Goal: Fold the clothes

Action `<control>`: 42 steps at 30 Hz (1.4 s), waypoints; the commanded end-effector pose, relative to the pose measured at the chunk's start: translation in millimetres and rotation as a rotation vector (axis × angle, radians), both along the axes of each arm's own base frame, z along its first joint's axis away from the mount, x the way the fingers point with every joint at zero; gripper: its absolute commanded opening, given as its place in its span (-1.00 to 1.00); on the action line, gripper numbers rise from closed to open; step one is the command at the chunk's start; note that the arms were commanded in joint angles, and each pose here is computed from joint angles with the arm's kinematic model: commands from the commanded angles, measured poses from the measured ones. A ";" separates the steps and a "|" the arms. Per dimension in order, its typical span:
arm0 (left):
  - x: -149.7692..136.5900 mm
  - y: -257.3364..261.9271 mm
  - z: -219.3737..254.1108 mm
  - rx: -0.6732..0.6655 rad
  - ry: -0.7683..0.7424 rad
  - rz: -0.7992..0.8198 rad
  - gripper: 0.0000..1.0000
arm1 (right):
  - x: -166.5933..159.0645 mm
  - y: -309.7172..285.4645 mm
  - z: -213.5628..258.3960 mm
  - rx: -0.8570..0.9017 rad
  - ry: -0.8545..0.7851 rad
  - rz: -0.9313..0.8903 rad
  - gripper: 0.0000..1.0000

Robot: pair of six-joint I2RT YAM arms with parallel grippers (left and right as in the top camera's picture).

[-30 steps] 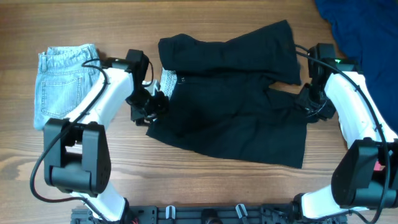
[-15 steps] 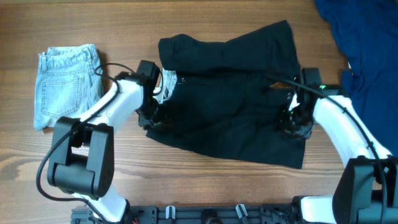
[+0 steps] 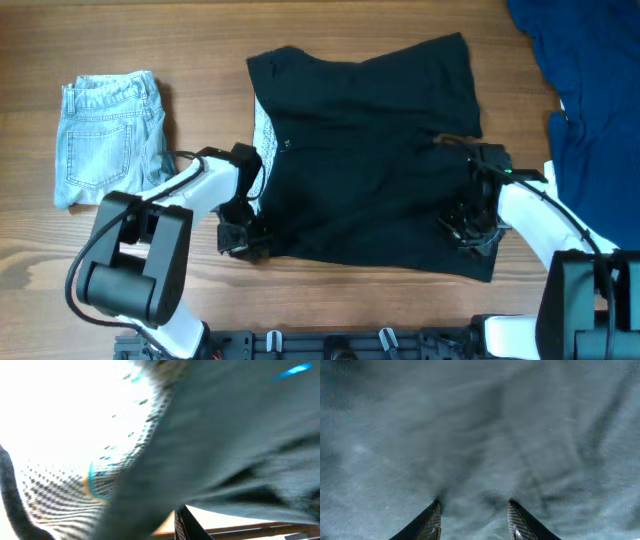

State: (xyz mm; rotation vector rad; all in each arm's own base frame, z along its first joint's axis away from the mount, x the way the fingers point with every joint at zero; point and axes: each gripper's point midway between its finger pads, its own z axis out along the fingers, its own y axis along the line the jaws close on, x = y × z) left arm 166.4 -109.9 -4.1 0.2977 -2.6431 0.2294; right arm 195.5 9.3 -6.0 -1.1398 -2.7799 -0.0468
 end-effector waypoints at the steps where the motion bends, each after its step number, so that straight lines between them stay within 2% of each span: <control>1: -13.5 7.1 0.2 0.046 0.058 0.001 -0.59 | -24.4 -26.7 -5.9 -0.079 0.094 -0.142 -0.13; 3: -11.2 6.3 6.1 0.038 0.032 0.002 -0.64 | -31.2 -32.7 -4.6 -0.062 0.120 -0.189 -0.14; 7: 40.4 -9.3 59.3 -0.074 -0.329 0.008 -0.58 | -26.0 -33.5 -5.6 -0.042 0.094 -0.151 -0.15; 8: 58.6 -13.9 85.1 -0.112 -0.467 0.009 -0.31 | -23.3 -32.1 -6.1 -0.030 0.082 -0.134 -0.15; 9: 85.5 -16.8 115.1 -0.141 -0.667 0.011 0.39 | -21.4 -31.2 -6.4 -0.022 0.073 -0.124 -0.14; 12: 136.5 -18.1 157.0 -0.162 -0.972 0.036 0.76 | -18.7 -31.7 -6.8 -0.023 0.062 -0.122 -0.14; 14: 156.7 -17.3 147.2 -0.157 -0.988 0.056 0.77 | -17.8 -31.1 -7.0 -0.019 0.058 -0.115 -0.14; 17: 193.7 -16.4 100.9 -0.149 -0.953 0.076 0.75 | -17.4 -30.5 -7.0 -0.013 0.055 -0.101 -0.14; 19: 209.2 -18.0 69.2 -0.178 -0.925 0.062 0.66 | -16.7 -30.7 -7.1 -0.013 0.052 -0.101 -0.14; 22: 225.0 -35.4 35.3 -0.296 -0.908 0.044 0.46 | -16.4 -30.8 -7.2 -0.014 0.051 -0.102 -0.13; 25: 228.3 -46.1 29.8 -0.361 -0.909 0.036 0.39 | -15.6 -30.9 -7.3 -0.014 0.048 -0.101 -0.13; 34: 221.0 -36.3 0.8 -0.290 -0.848 0.028 0.35 | -15.6 -30.9 -7.3 -0.014 0.047 -0.101 -0.13; 42: 221.6 -52.3 6.3 -0.396 -0.853 0.019 0.31 | -15.6 -30.9 -7.3 -0.014 0.047 -0.101 -0.12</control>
